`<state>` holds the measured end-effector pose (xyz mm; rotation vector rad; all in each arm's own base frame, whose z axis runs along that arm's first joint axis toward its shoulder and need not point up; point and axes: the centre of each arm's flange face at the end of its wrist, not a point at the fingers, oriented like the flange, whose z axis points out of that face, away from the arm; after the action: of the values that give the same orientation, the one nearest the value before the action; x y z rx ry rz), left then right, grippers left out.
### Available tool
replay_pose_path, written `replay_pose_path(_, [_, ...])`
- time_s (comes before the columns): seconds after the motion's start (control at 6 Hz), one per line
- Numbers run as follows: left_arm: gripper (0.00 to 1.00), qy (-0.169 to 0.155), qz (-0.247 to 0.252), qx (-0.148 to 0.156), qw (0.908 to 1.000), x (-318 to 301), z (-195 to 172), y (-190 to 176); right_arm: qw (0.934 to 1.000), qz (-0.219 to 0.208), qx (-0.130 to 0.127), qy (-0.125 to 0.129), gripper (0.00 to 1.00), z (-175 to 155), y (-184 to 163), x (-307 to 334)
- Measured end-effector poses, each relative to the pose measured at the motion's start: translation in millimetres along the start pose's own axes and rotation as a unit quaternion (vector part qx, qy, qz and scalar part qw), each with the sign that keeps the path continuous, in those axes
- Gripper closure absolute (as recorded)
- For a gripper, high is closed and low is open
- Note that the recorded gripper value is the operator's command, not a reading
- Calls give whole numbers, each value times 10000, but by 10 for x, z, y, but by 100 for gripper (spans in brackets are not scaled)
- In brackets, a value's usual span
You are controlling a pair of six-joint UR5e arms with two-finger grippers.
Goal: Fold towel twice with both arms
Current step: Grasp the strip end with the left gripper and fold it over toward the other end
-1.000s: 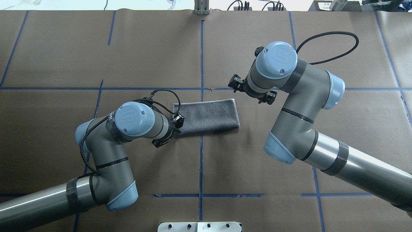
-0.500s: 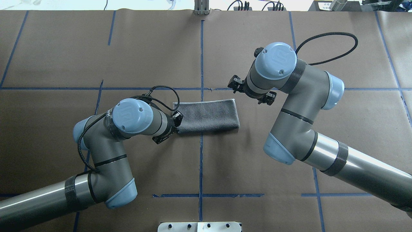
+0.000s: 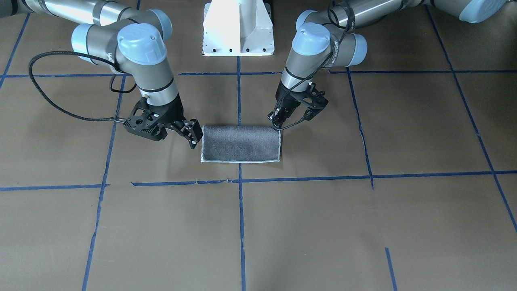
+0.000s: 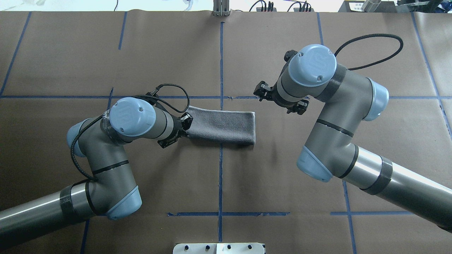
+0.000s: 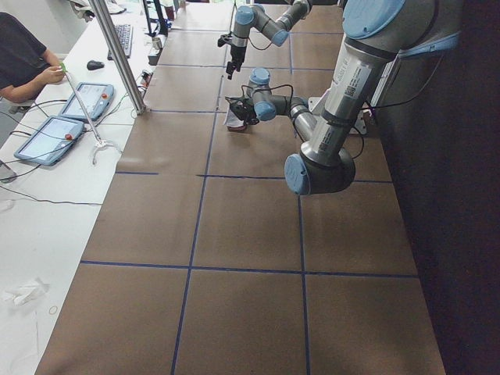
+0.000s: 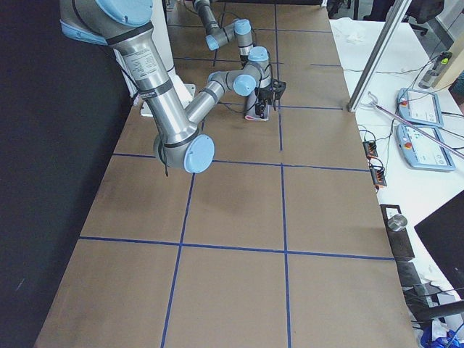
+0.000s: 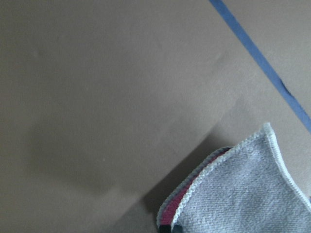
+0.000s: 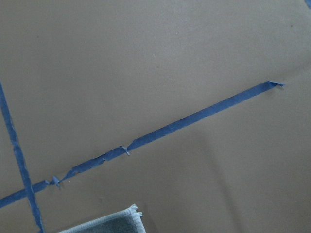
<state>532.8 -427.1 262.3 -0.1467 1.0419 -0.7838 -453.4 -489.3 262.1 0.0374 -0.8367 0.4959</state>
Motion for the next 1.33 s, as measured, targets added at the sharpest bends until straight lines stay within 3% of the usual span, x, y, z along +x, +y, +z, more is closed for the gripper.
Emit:
replay_pose_path(0.17, [98,181,77,-24,9998,175,-126,27,10000,-6,30,6,0,-87,-128,173])
replay_pose_path(0.5, [98,532,399,-211,9976,575,-238,592,10000,-39,39,29,0,-236,-348,528])
replay_pose_path(0.83, [98,767,1012,-11,9919,787,-97,1163,10000,-24,44,50,0,-287,-394,695])
replay_pose_path(1.0, [61,859,1196,27,9891,999,36,1322,10000,-24,23,49,0,-320,-374,782])
replay_pose_path(1.17, [1,961,1435,86,9849,1216,261,1429,10000,-30,-9,25,0,-366,-349,834])
replay_pose_path(1.33, [0,1033,1750,159,9790,1329,463,1470,10000,-40,-27,-10,0,-412,-327,850])
